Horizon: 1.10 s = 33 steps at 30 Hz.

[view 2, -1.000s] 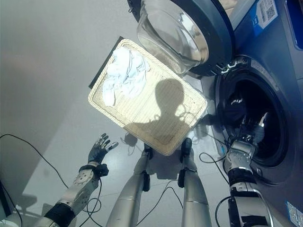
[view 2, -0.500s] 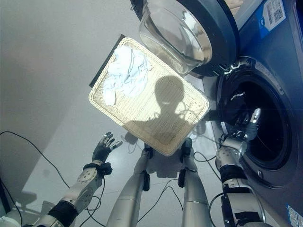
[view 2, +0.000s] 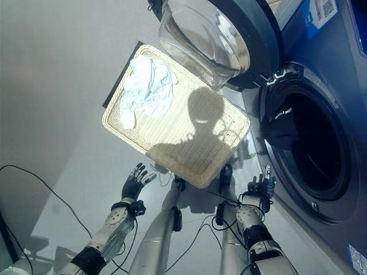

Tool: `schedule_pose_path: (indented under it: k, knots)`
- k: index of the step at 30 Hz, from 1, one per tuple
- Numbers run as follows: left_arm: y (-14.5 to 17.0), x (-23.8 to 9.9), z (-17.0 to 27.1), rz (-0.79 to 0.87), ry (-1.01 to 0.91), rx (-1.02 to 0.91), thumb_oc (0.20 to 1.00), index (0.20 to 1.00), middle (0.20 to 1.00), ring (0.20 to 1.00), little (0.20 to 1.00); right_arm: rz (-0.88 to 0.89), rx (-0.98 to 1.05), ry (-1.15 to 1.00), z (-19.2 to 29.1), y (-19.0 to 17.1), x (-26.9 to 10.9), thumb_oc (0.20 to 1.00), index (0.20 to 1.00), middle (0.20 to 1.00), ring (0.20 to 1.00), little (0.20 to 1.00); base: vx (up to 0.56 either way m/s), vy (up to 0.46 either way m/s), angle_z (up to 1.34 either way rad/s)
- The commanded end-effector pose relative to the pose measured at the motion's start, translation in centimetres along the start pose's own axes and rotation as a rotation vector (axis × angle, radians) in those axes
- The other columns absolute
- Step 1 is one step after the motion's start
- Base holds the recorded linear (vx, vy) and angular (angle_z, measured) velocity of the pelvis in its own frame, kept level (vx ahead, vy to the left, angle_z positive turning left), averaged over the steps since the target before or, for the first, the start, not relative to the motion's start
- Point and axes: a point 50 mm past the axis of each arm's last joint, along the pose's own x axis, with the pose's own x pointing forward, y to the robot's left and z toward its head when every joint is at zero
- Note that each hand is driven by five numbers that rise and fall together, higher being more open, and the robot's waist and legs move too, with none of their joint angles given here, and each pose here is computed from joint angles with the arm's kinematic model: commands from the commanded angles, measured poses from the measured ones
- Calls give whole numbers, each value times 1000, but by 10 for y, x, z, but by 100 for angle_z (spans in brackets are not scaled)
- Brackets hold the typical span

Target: Put the clothes into the washing machine.

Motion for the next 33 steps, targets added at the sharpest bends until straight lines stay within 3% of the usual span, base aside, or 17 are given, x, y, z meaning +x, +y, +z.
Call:
schedule_pose_path:
  k: [1,10,14,22,23,33]
  knots:
    - [1,-8,-5,17,-22,1,1000,1000,1000,1000,1000,-40,-87,-83,9,-14,-8,1000,1000,1000,1000,1000,-28,95,-7]
    - [-1,-11,-12,27,-22,-16,1000,1000,1000,1000,1000,154,-169,271,-33,-35,-22,1000,1000,1000,1000,1000,-8,53,-6]
    - [-2,-5,-12,12,-10,-10,1000,1000,1000,1000,1000,268,-210,353,-28,-29,-5,1000,1000,1000,1000,1000,31,-17,-3]
    - [-4,5,-3,-1,-12,4,1000,1000,1000,1000,1000,298,-221,289,4,-9,24,1000,1000,1000,1000,1000,44,-111,6]
    - [-5,7,2,-8,-10,24,1000,1000,1000,1000,1000,295,-79,181,35,7,41,1000,1000,1000,1000,1000,115,-339,25]
    - [-9,6,18,-49,-43,38,1000,1000,1000,1000,1000,433,120,-12,92,61,56,1000,1000,1000,1000,1000,58,-169,15]
